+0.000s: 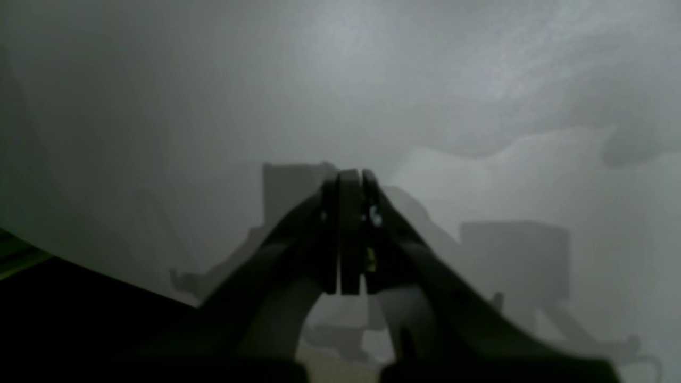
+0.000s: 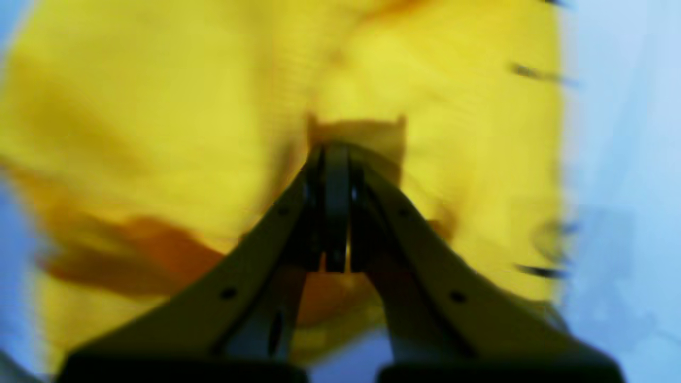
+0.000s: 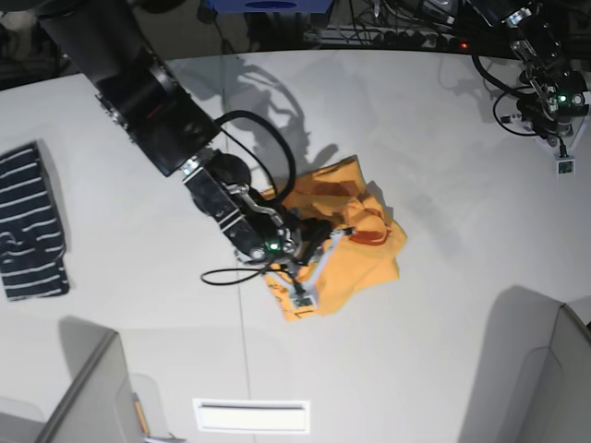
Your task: Fold the T-shirt properly
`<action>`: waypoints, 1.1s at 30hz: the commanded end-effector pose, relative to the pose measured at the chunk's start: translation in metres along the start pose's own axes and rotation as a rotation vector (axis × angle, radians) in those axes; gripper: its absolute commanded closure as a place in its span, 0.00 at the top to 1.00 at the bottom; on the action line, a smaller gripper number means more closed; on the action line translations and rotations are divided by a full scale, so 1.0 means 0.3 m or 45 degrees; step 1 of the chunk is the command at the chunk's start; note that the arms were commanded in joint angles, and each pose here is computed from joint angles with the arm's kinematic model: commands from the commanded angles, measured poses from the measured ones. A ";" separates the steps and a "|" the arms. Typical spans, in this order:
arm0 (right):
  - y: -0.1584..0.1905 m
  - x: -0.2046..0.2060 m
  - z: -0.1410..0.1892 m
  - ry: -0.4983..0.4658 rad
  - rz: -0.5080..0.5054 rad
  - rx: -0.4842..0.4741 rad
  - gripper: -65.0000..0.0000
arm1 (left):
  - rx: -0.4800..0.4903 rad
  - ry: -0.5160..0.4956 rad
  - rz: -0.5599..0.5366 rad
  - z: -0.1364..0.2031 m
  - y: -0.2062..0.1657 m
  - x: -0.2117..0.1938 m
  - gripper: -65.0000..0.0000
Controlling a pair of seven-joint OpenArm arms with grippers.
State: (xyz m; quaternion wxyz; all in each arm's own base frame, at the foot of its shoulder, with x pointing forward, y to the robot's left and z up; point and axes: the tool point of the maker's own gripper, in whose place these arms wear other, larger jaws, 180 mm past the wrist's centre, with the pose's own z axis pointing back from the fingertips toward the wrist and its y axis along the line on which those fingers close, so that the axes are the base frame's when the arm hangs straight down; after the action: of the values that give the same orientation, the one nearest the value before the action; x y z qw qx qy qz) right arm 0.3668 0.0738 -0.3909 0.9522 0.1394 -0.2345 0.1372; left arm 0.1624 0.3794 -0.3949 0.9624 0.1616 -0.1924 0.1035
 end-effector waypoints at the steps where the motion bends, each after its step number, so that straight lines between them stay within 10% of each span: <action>1: 0.061 0.091 0.033 -0.086 0.026 0.048 0.00 | 0.035 -0.043 -0.013 0.019 0.030 0.039 0.00; 20: 0.362 0.288 0.078 -0.339 0.047 0.399 0.00 | 0.026 -0.050 -0.022 0.018 0.018 0.048 0.00; 33: 0.148 0.333 0.251 -0.383 -0.058 0.268 0.00 | -0.321 -0.374 -0.071 0.200 -0.202 0.155 0.00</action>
State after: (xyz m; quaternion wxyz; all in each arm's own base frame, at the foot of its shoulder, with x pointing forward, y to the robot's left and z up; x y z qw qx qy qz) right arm 0.3956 0.1102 -0.2857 0.8989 0.2617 -0.3313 0.1176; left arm 0.1924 0.3068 -0.3497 0.9455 0.0526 -0.3195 0.0353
